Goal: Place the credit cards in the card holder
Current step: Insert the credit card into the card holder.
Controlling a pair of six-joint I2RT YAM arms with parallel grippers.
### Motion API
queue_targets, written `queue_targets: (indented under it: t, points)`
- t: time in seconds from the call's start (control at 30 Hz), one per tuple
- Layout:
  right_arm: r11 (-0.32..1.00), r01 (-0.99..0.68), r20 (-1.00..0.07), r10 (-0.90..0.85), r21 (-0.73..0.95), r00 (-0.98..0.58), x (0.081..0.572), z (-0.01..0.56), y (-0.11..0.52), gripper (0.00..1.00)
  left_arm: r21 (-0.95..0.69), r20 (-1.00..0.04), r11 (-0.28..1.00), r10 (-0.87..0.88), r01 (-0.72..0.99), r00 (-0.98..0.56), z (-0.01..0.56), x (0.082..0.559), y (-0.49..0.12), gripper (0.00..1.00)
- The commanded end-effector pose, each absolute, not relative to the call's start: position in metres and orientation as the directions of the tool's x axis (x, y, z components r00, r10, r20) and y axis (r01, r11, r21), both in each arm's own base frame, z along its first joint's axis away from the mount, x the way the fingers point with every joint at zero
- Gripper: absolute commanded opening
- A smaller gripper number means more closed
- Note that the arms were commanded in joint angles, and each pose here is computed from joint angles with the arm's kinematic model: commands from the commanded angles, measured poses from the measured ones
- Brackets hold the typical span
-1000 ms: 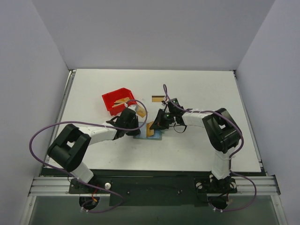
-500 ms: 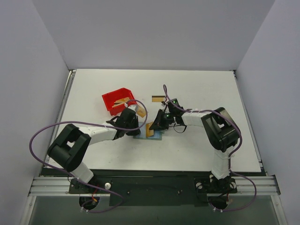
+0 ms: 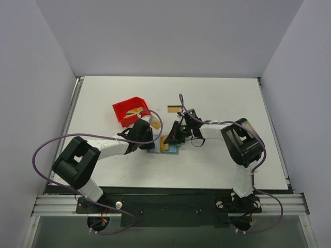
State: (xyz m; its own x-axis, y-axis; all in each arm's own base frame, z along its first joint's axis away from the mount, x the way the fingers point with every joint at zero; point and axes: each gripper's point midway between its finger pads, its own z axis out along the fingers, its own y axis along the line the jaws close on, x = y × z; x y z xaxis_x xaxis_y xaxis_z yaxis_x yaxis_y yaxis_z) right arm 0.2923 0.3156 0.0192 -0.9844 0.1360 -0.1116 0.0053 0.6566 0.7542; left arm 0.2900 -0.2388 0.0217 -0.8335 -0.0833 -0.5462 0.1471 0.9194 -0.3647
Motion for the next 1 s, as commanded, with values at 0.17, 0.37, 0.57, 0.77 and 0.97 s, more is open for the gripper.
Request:
queue_targets:
  t: [0.17, 0.37, 0.57, 0.77, 0.97]
  points:
    - [0.654, 0.008, -0.091, 0.118, 0.756, -0.989, 0.289, 0.007, 0.322, 0.0, -0.32, -0.522, 0.938, -0.058, 0.132, -0.851, 0.009, 0.286, -0.231, 0.0]
    - [0.663, 0.014, -0.103, 0.137, 0.749, -0.985, 0.294, 0.002, 0.321, 0.0, -0.321, -0.521, 0.938, -0.06, 0.131, -0.851, 0.01, 0.285, -0.231, 0.0]
    - [0.67, 0.028, -0.106, 0.158, 0.742, -0.982, 0.298, 0.0, 0.321, 0.0, -0.317, -0.525, 0.94, -0.064, 0.126, -0.849, 0.014, 0.286, -0.229, 0.0]
    - [0.655, 0.021, -0.091, 0.136, 0.755, -0.986, 0.292, 0.001, 0.322, 0.0, -0.306, -0.523, 0.945, -0.065, 0.116, -0.85, 0.012, 0.287, -0.226, 0.0]
    - [0.646, -0.005, -0.09, 0.099, 0.763, -0.991, 0.285, 0.0, 0.322, 0.0, -0.31, -0.527, 0.944, -0.07, 0.114, -0.847, 0.014, 0.289, -0.227, 0.0]
